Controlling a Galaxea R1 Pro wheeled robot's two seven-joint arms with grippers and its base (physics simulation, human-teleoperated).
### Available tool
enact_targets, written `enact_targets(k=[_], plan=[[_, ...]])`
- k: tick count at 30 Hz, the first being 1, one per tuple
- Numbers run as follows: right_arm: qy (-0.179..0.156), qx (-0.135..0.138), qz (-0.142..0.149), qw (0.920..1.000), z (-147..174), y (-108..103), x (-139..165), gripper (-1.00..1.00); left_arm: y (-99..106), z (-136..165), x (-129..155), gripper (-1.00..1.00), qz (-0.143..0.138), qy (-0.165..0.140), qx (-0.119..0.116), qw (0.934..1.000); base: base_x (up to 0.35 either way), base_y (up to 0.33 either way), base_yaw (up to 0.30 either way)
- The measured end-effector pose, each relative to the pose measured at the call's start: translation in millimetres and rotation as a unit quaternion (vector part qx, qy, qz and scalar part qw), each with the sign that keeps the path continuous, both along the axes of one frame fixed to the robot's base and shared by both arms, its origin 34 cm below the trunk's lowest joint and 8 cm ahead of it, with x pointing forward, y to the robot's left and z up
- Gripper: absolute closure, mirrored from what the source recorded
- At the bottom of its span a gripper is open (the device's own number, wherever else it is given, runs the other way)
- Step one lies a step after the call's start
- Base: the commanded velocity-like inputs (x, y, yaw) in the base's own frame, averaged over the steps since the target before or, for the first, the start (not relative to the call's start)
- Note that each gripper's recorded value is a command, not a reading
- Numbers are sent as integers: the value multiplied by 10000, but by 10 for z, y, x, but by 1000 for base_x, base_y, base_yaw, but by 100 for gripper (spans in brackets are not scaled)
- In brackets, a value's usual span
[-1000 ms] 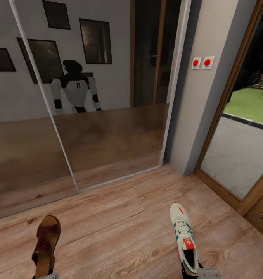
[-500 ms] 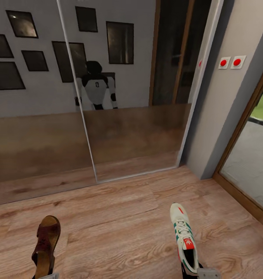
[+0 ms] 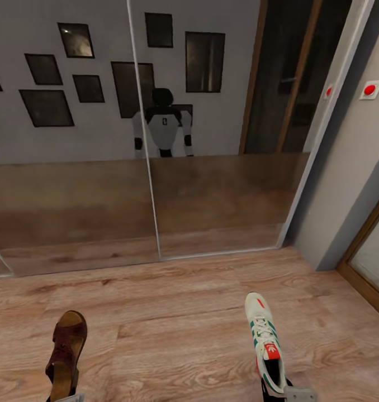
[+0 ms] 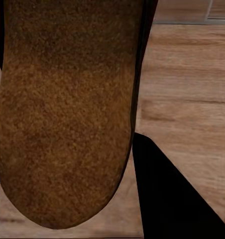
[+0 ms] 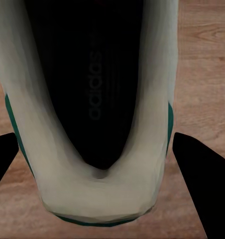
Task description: Pick up the two gym shoes and the two sandals from the corridor floor and place them onto the hallstand (shoe rack) in the corridor, making sure they are on the rack and not on the floor. Arrange them so the two gym shoes are next to each other and the two sandals are next to each other.
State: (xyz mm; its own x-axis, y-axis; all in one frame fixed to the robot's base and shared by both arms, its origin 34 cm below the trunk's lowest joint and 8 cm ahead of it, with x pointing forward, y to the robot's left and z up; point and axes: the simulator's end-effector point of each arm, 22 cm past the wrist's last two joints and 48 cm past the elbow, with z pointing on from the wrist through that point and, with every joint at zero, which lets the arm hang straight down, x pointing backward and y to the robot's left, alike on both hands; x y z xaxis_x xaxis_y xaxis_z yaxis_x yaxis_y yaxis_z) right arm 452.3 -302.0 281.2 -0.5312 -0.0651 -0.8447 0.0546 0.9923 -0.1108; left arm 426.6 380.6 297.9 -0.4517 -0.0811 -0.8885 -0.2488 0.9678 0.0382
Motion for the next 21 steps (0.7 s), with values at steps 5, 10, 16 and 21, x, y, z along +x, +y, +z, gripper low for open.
enact_targets(k=[5,10,16,21], plan=[[1,1,1,10000,0,1,0,100,-8,-1,-1,100,-2,-3,-7,10000,0,0,279],[2,0,0,10000,-1,0,0,100,-10,-9,-13,100,2,8,-11,10000,0,0,279],[3,3,4,10000,-1,3,-1,100,-9,-3,-8,100,0,-4,-6,10000,0,0,279],[2,2,2,10000,-1,1,0,100,-5,1,-3,100,-1,-11,-3,10000,0,0,279]])
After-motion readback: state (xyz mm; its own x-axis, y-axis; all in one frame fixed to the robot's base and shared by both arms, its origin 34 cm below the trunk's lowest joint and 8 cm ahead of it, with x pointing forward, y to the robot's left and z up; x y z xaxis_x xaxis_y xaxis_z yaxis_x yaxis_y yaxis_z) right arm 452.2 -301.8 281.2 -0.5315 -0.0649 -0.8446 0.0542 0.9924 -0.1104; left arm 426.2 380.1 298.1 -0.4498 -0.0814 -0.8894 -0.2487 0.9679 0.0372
